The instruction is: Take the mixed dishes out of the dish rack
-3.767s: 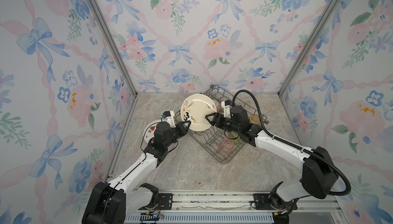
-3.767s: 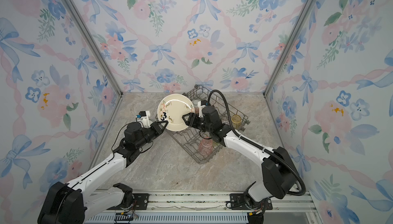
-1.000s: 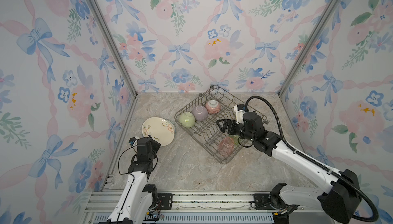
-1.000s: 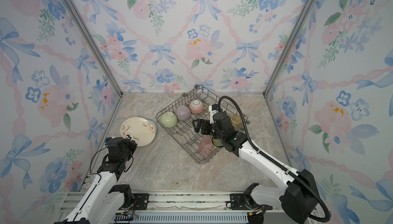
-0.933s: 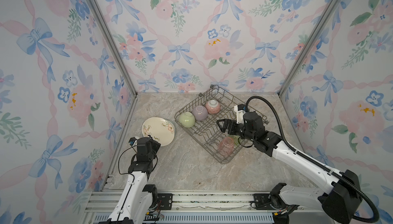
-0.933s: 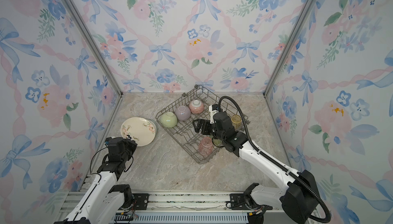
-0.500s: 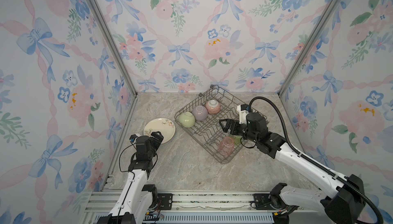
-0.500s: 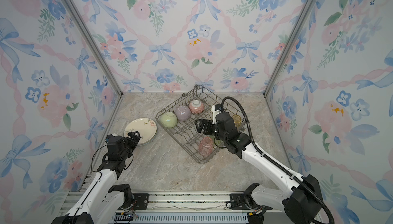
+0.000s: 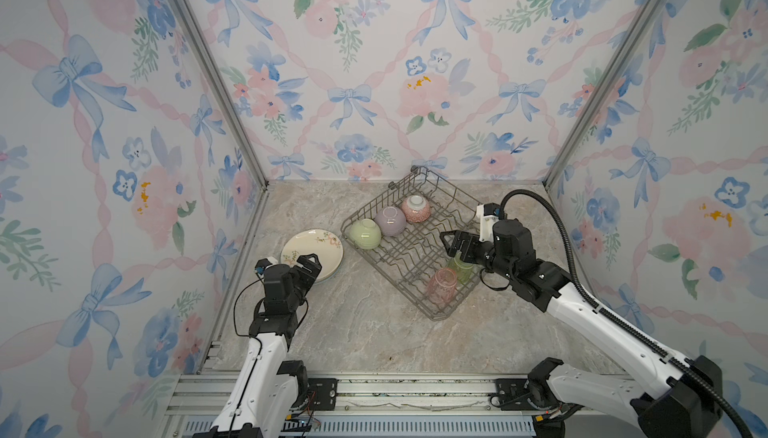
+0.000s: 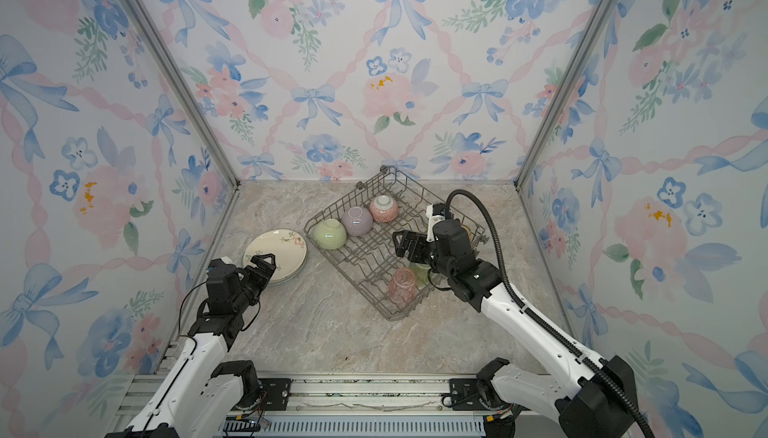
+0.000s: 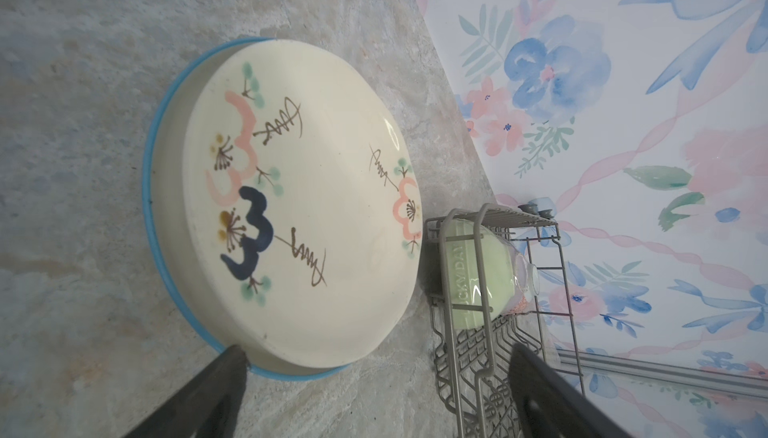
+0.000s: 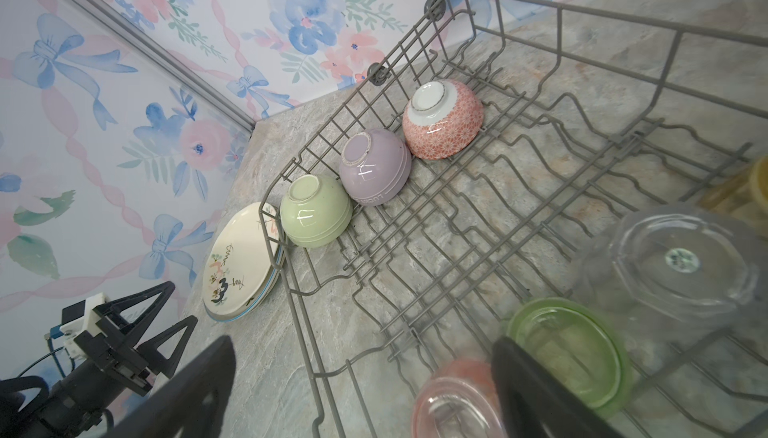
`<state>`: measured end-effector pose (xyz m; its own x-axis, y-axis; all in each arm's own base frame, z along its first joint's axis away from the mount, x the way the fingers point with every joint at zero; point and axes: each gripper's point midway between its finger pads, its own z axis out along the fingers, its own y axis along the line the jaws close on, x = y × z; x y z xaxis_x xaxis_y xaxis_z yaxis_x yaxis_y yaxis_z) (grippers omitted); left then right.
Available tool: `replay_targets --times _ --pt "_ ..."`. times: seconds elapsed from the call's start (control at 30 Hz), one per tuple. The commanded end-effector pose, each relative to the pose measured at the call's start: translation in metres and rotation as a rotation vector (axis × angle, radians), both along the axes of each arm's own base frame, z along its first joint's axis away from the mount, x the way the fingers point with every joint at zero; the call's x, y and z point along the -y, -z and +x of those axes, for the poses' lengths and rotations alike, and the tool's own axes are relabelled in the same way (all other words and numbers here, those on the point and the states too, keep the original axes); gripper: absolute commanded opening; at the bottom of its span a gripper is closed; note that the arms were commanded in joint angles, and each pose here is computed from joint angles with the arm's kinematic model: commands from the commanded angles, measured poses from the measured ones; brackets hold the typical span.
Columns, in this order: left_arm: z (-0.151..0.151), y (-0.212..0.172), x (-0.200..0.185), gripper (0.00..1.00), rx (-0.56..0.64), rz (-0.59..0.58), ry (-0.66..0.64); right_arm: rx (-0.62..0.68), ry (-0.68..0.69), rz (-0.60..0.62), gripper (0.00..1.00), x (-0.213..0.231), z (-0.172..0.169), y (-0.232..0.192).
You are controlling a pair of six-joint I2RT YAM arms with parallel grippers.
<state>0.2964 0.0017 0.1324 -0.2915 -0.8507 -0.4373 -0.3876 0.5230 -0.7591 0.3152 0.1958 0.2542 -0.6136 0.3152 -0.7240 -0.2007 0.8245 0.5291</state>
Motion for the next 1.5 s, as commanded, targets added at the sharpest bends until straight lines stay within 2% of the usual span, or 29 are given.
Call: replay_targets --times 0.0,0.13,0.3,0.4,0.57,0.67,0.77,1.07,1.47 --pt "0.002 -0.013 0.012 0.98 0.02 0.011 0.087 -0.013 0.057 -0.082 0.97 0.028 -0.002 0.009" --pt "-0.001 -0.013 0.017 0.98 0.021 0.024 0.12 -0.035 0.131 -0.149 0.97 0.058 -0.006 0.014" --pt "-0.001 -0.028 0.018 0.98 0.035 0.122 0.143 -0.078 0.248 -0.23 0.97 0.094 -0.015 0.025" --pt "0.0 -0.042 0.022 0.98 0.063 0.173 0.158 -0.146 0.343 -0.296 0.99 0.119 -0.019 0.04" --pt "0.005 -0.064 0.039 0.98 0.098 0.259 0.217 -0.233 0.4 -0.367 0.89 0.135 -0.024 0.066" --pt "0.008 -0.071 0.052 0.98 0.11 0.29 0.265 -0.291 0.415 -0.388 0.8 0.139 -0.024 0.087" --pt "0.01 -0.071 0.059 0.98 0.103 0.31 0.302 -0.327 0.414 -0.412 0.71 0.139 -0.022 0.103" --pt "0.009 -0.073 0.064 0.98 0.11 0.314 0.324 -0.417 0.41 -0.459 0.53 0.137 -0.008 0.141" --pt "0.007 -0.07 0.068 0.98 0.109 0.3 0.338 -0.474 0.475 -0.498 0.44 0.151 0.009 0.164"
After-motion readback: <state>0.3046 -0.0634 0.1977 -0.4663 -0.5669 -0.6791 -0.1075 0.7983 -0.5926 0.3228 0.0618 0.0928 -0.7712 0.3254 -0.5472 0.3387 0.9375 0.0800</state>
